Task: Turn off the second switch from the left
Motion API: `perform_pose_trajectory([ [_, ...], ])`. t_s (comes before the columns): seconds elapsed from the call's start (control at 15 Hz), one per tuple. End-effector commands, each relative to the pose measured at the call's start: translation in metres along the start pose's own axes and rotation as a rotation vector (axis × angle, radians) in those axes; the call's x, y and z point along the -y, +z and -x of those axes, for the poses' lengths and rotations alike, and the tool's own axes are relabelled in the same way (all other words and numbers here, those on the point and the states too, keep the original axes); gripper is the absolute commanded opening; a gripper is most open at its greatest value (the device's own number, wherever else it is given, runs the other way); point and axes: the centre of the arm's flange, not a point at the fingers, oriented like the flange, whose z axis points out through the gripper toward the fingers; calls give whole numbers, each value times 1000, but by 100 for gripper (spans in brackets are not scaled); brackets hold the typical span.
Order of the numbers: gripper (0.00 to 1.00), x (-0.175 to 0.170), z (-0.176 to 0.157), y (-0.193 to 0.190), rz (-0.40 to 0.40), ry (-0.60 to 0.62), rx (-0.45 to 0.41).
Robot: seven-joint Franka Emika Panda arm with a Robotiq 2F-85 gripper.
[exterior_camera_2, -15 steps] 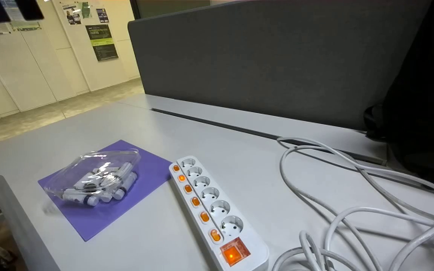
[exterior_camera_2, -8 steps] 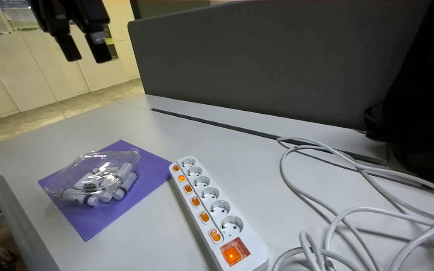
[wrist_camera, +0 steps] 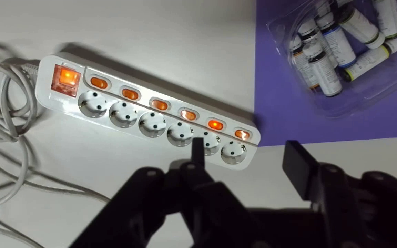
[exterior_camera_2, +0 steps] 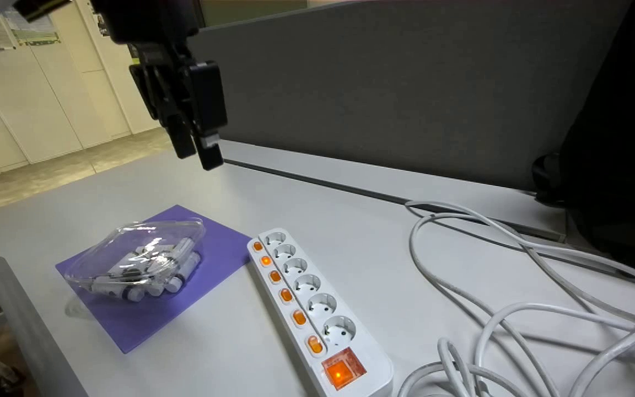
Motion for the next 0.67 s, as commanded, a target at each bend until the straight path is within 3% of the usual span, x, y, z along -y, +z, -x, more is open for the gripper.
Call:
perform_pose_trajectory([
  [0.0, 31, -5, -18, 24, 31, 57, 2],
  [0.33, 1, -4, -31, 53, 81, 66, 3],
  [0.6, 0, -6, -42, 62, 121, 66, 3],
])
